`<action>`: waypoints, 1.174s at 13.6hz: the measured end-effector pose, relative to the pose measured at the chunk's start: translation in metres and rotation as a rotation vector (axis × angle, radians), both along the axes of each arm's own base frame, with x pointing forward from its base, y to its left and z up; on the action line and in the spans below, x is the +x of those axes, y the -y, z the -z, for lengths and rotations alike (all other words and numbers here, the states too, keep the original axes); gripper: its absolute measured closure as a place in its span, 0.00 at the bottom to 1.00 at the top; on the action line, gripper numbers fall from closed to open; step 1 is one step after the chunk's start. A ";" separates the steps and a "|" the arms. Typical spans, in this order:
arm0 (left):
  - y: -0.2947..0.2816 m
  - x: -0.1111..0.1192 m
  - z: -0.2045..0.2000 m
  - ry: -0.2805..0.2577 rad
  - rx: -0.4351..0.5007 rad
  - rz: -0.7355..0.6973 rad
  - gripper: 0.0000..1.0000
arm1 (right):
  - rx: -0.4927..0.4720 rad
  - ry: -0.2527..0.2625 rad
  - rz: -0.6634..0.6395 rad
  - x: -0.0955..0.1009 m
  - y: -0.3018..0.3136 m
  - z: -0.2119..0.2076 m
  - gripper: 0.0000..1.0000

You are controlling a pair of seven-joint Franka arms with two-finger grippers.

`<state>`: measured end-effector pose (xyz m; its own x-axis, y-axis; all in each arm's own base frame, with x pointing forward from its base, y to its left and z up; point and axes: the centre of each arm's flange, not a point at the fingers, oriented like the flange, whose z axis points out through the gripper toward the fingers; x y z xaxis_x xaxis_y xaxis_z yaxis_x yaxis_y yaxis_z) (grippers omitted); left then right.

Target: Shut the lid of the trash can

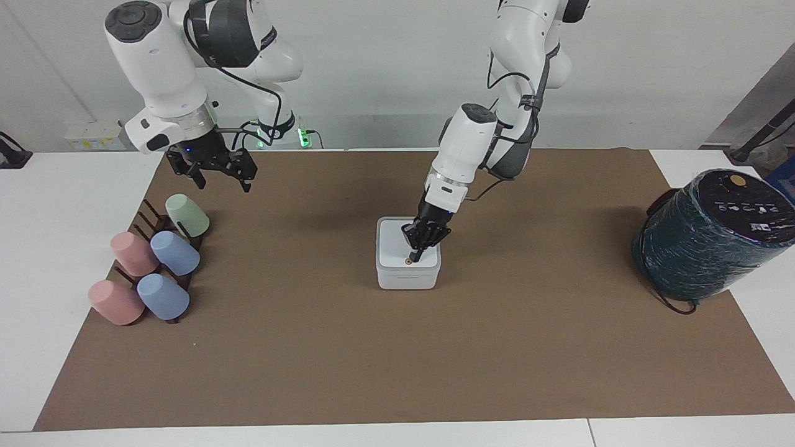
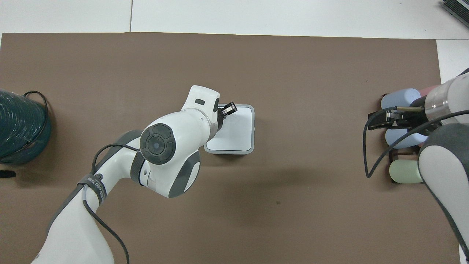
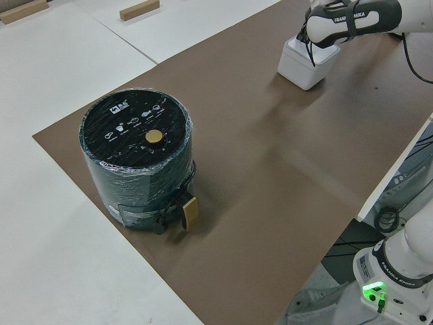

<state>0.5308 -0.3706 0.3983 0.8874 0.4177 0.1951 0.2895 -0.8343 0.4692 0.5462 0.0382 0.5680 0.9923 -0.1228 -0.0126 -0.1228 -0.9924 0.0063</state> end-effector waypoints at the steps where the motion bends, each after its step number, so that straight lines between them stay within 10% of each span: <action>1: 0.001 0.000 0.001 0.004 -0.003 0.000 0.99 | 0.000 0.000 0.000 0.000 0.000 0.000 0.00; 6: 0.003 0.001 -0.001 -0.002 0.000 0.003 0.99 | 0.000 0.000 0.000 0.000 0.000 0.000 0.00; 16: -0.116 0.071 -0.114 -0.237 0.204 0.148 0.99 | 0.000 0.000 0.000 0.000 0.000 0.000 0.00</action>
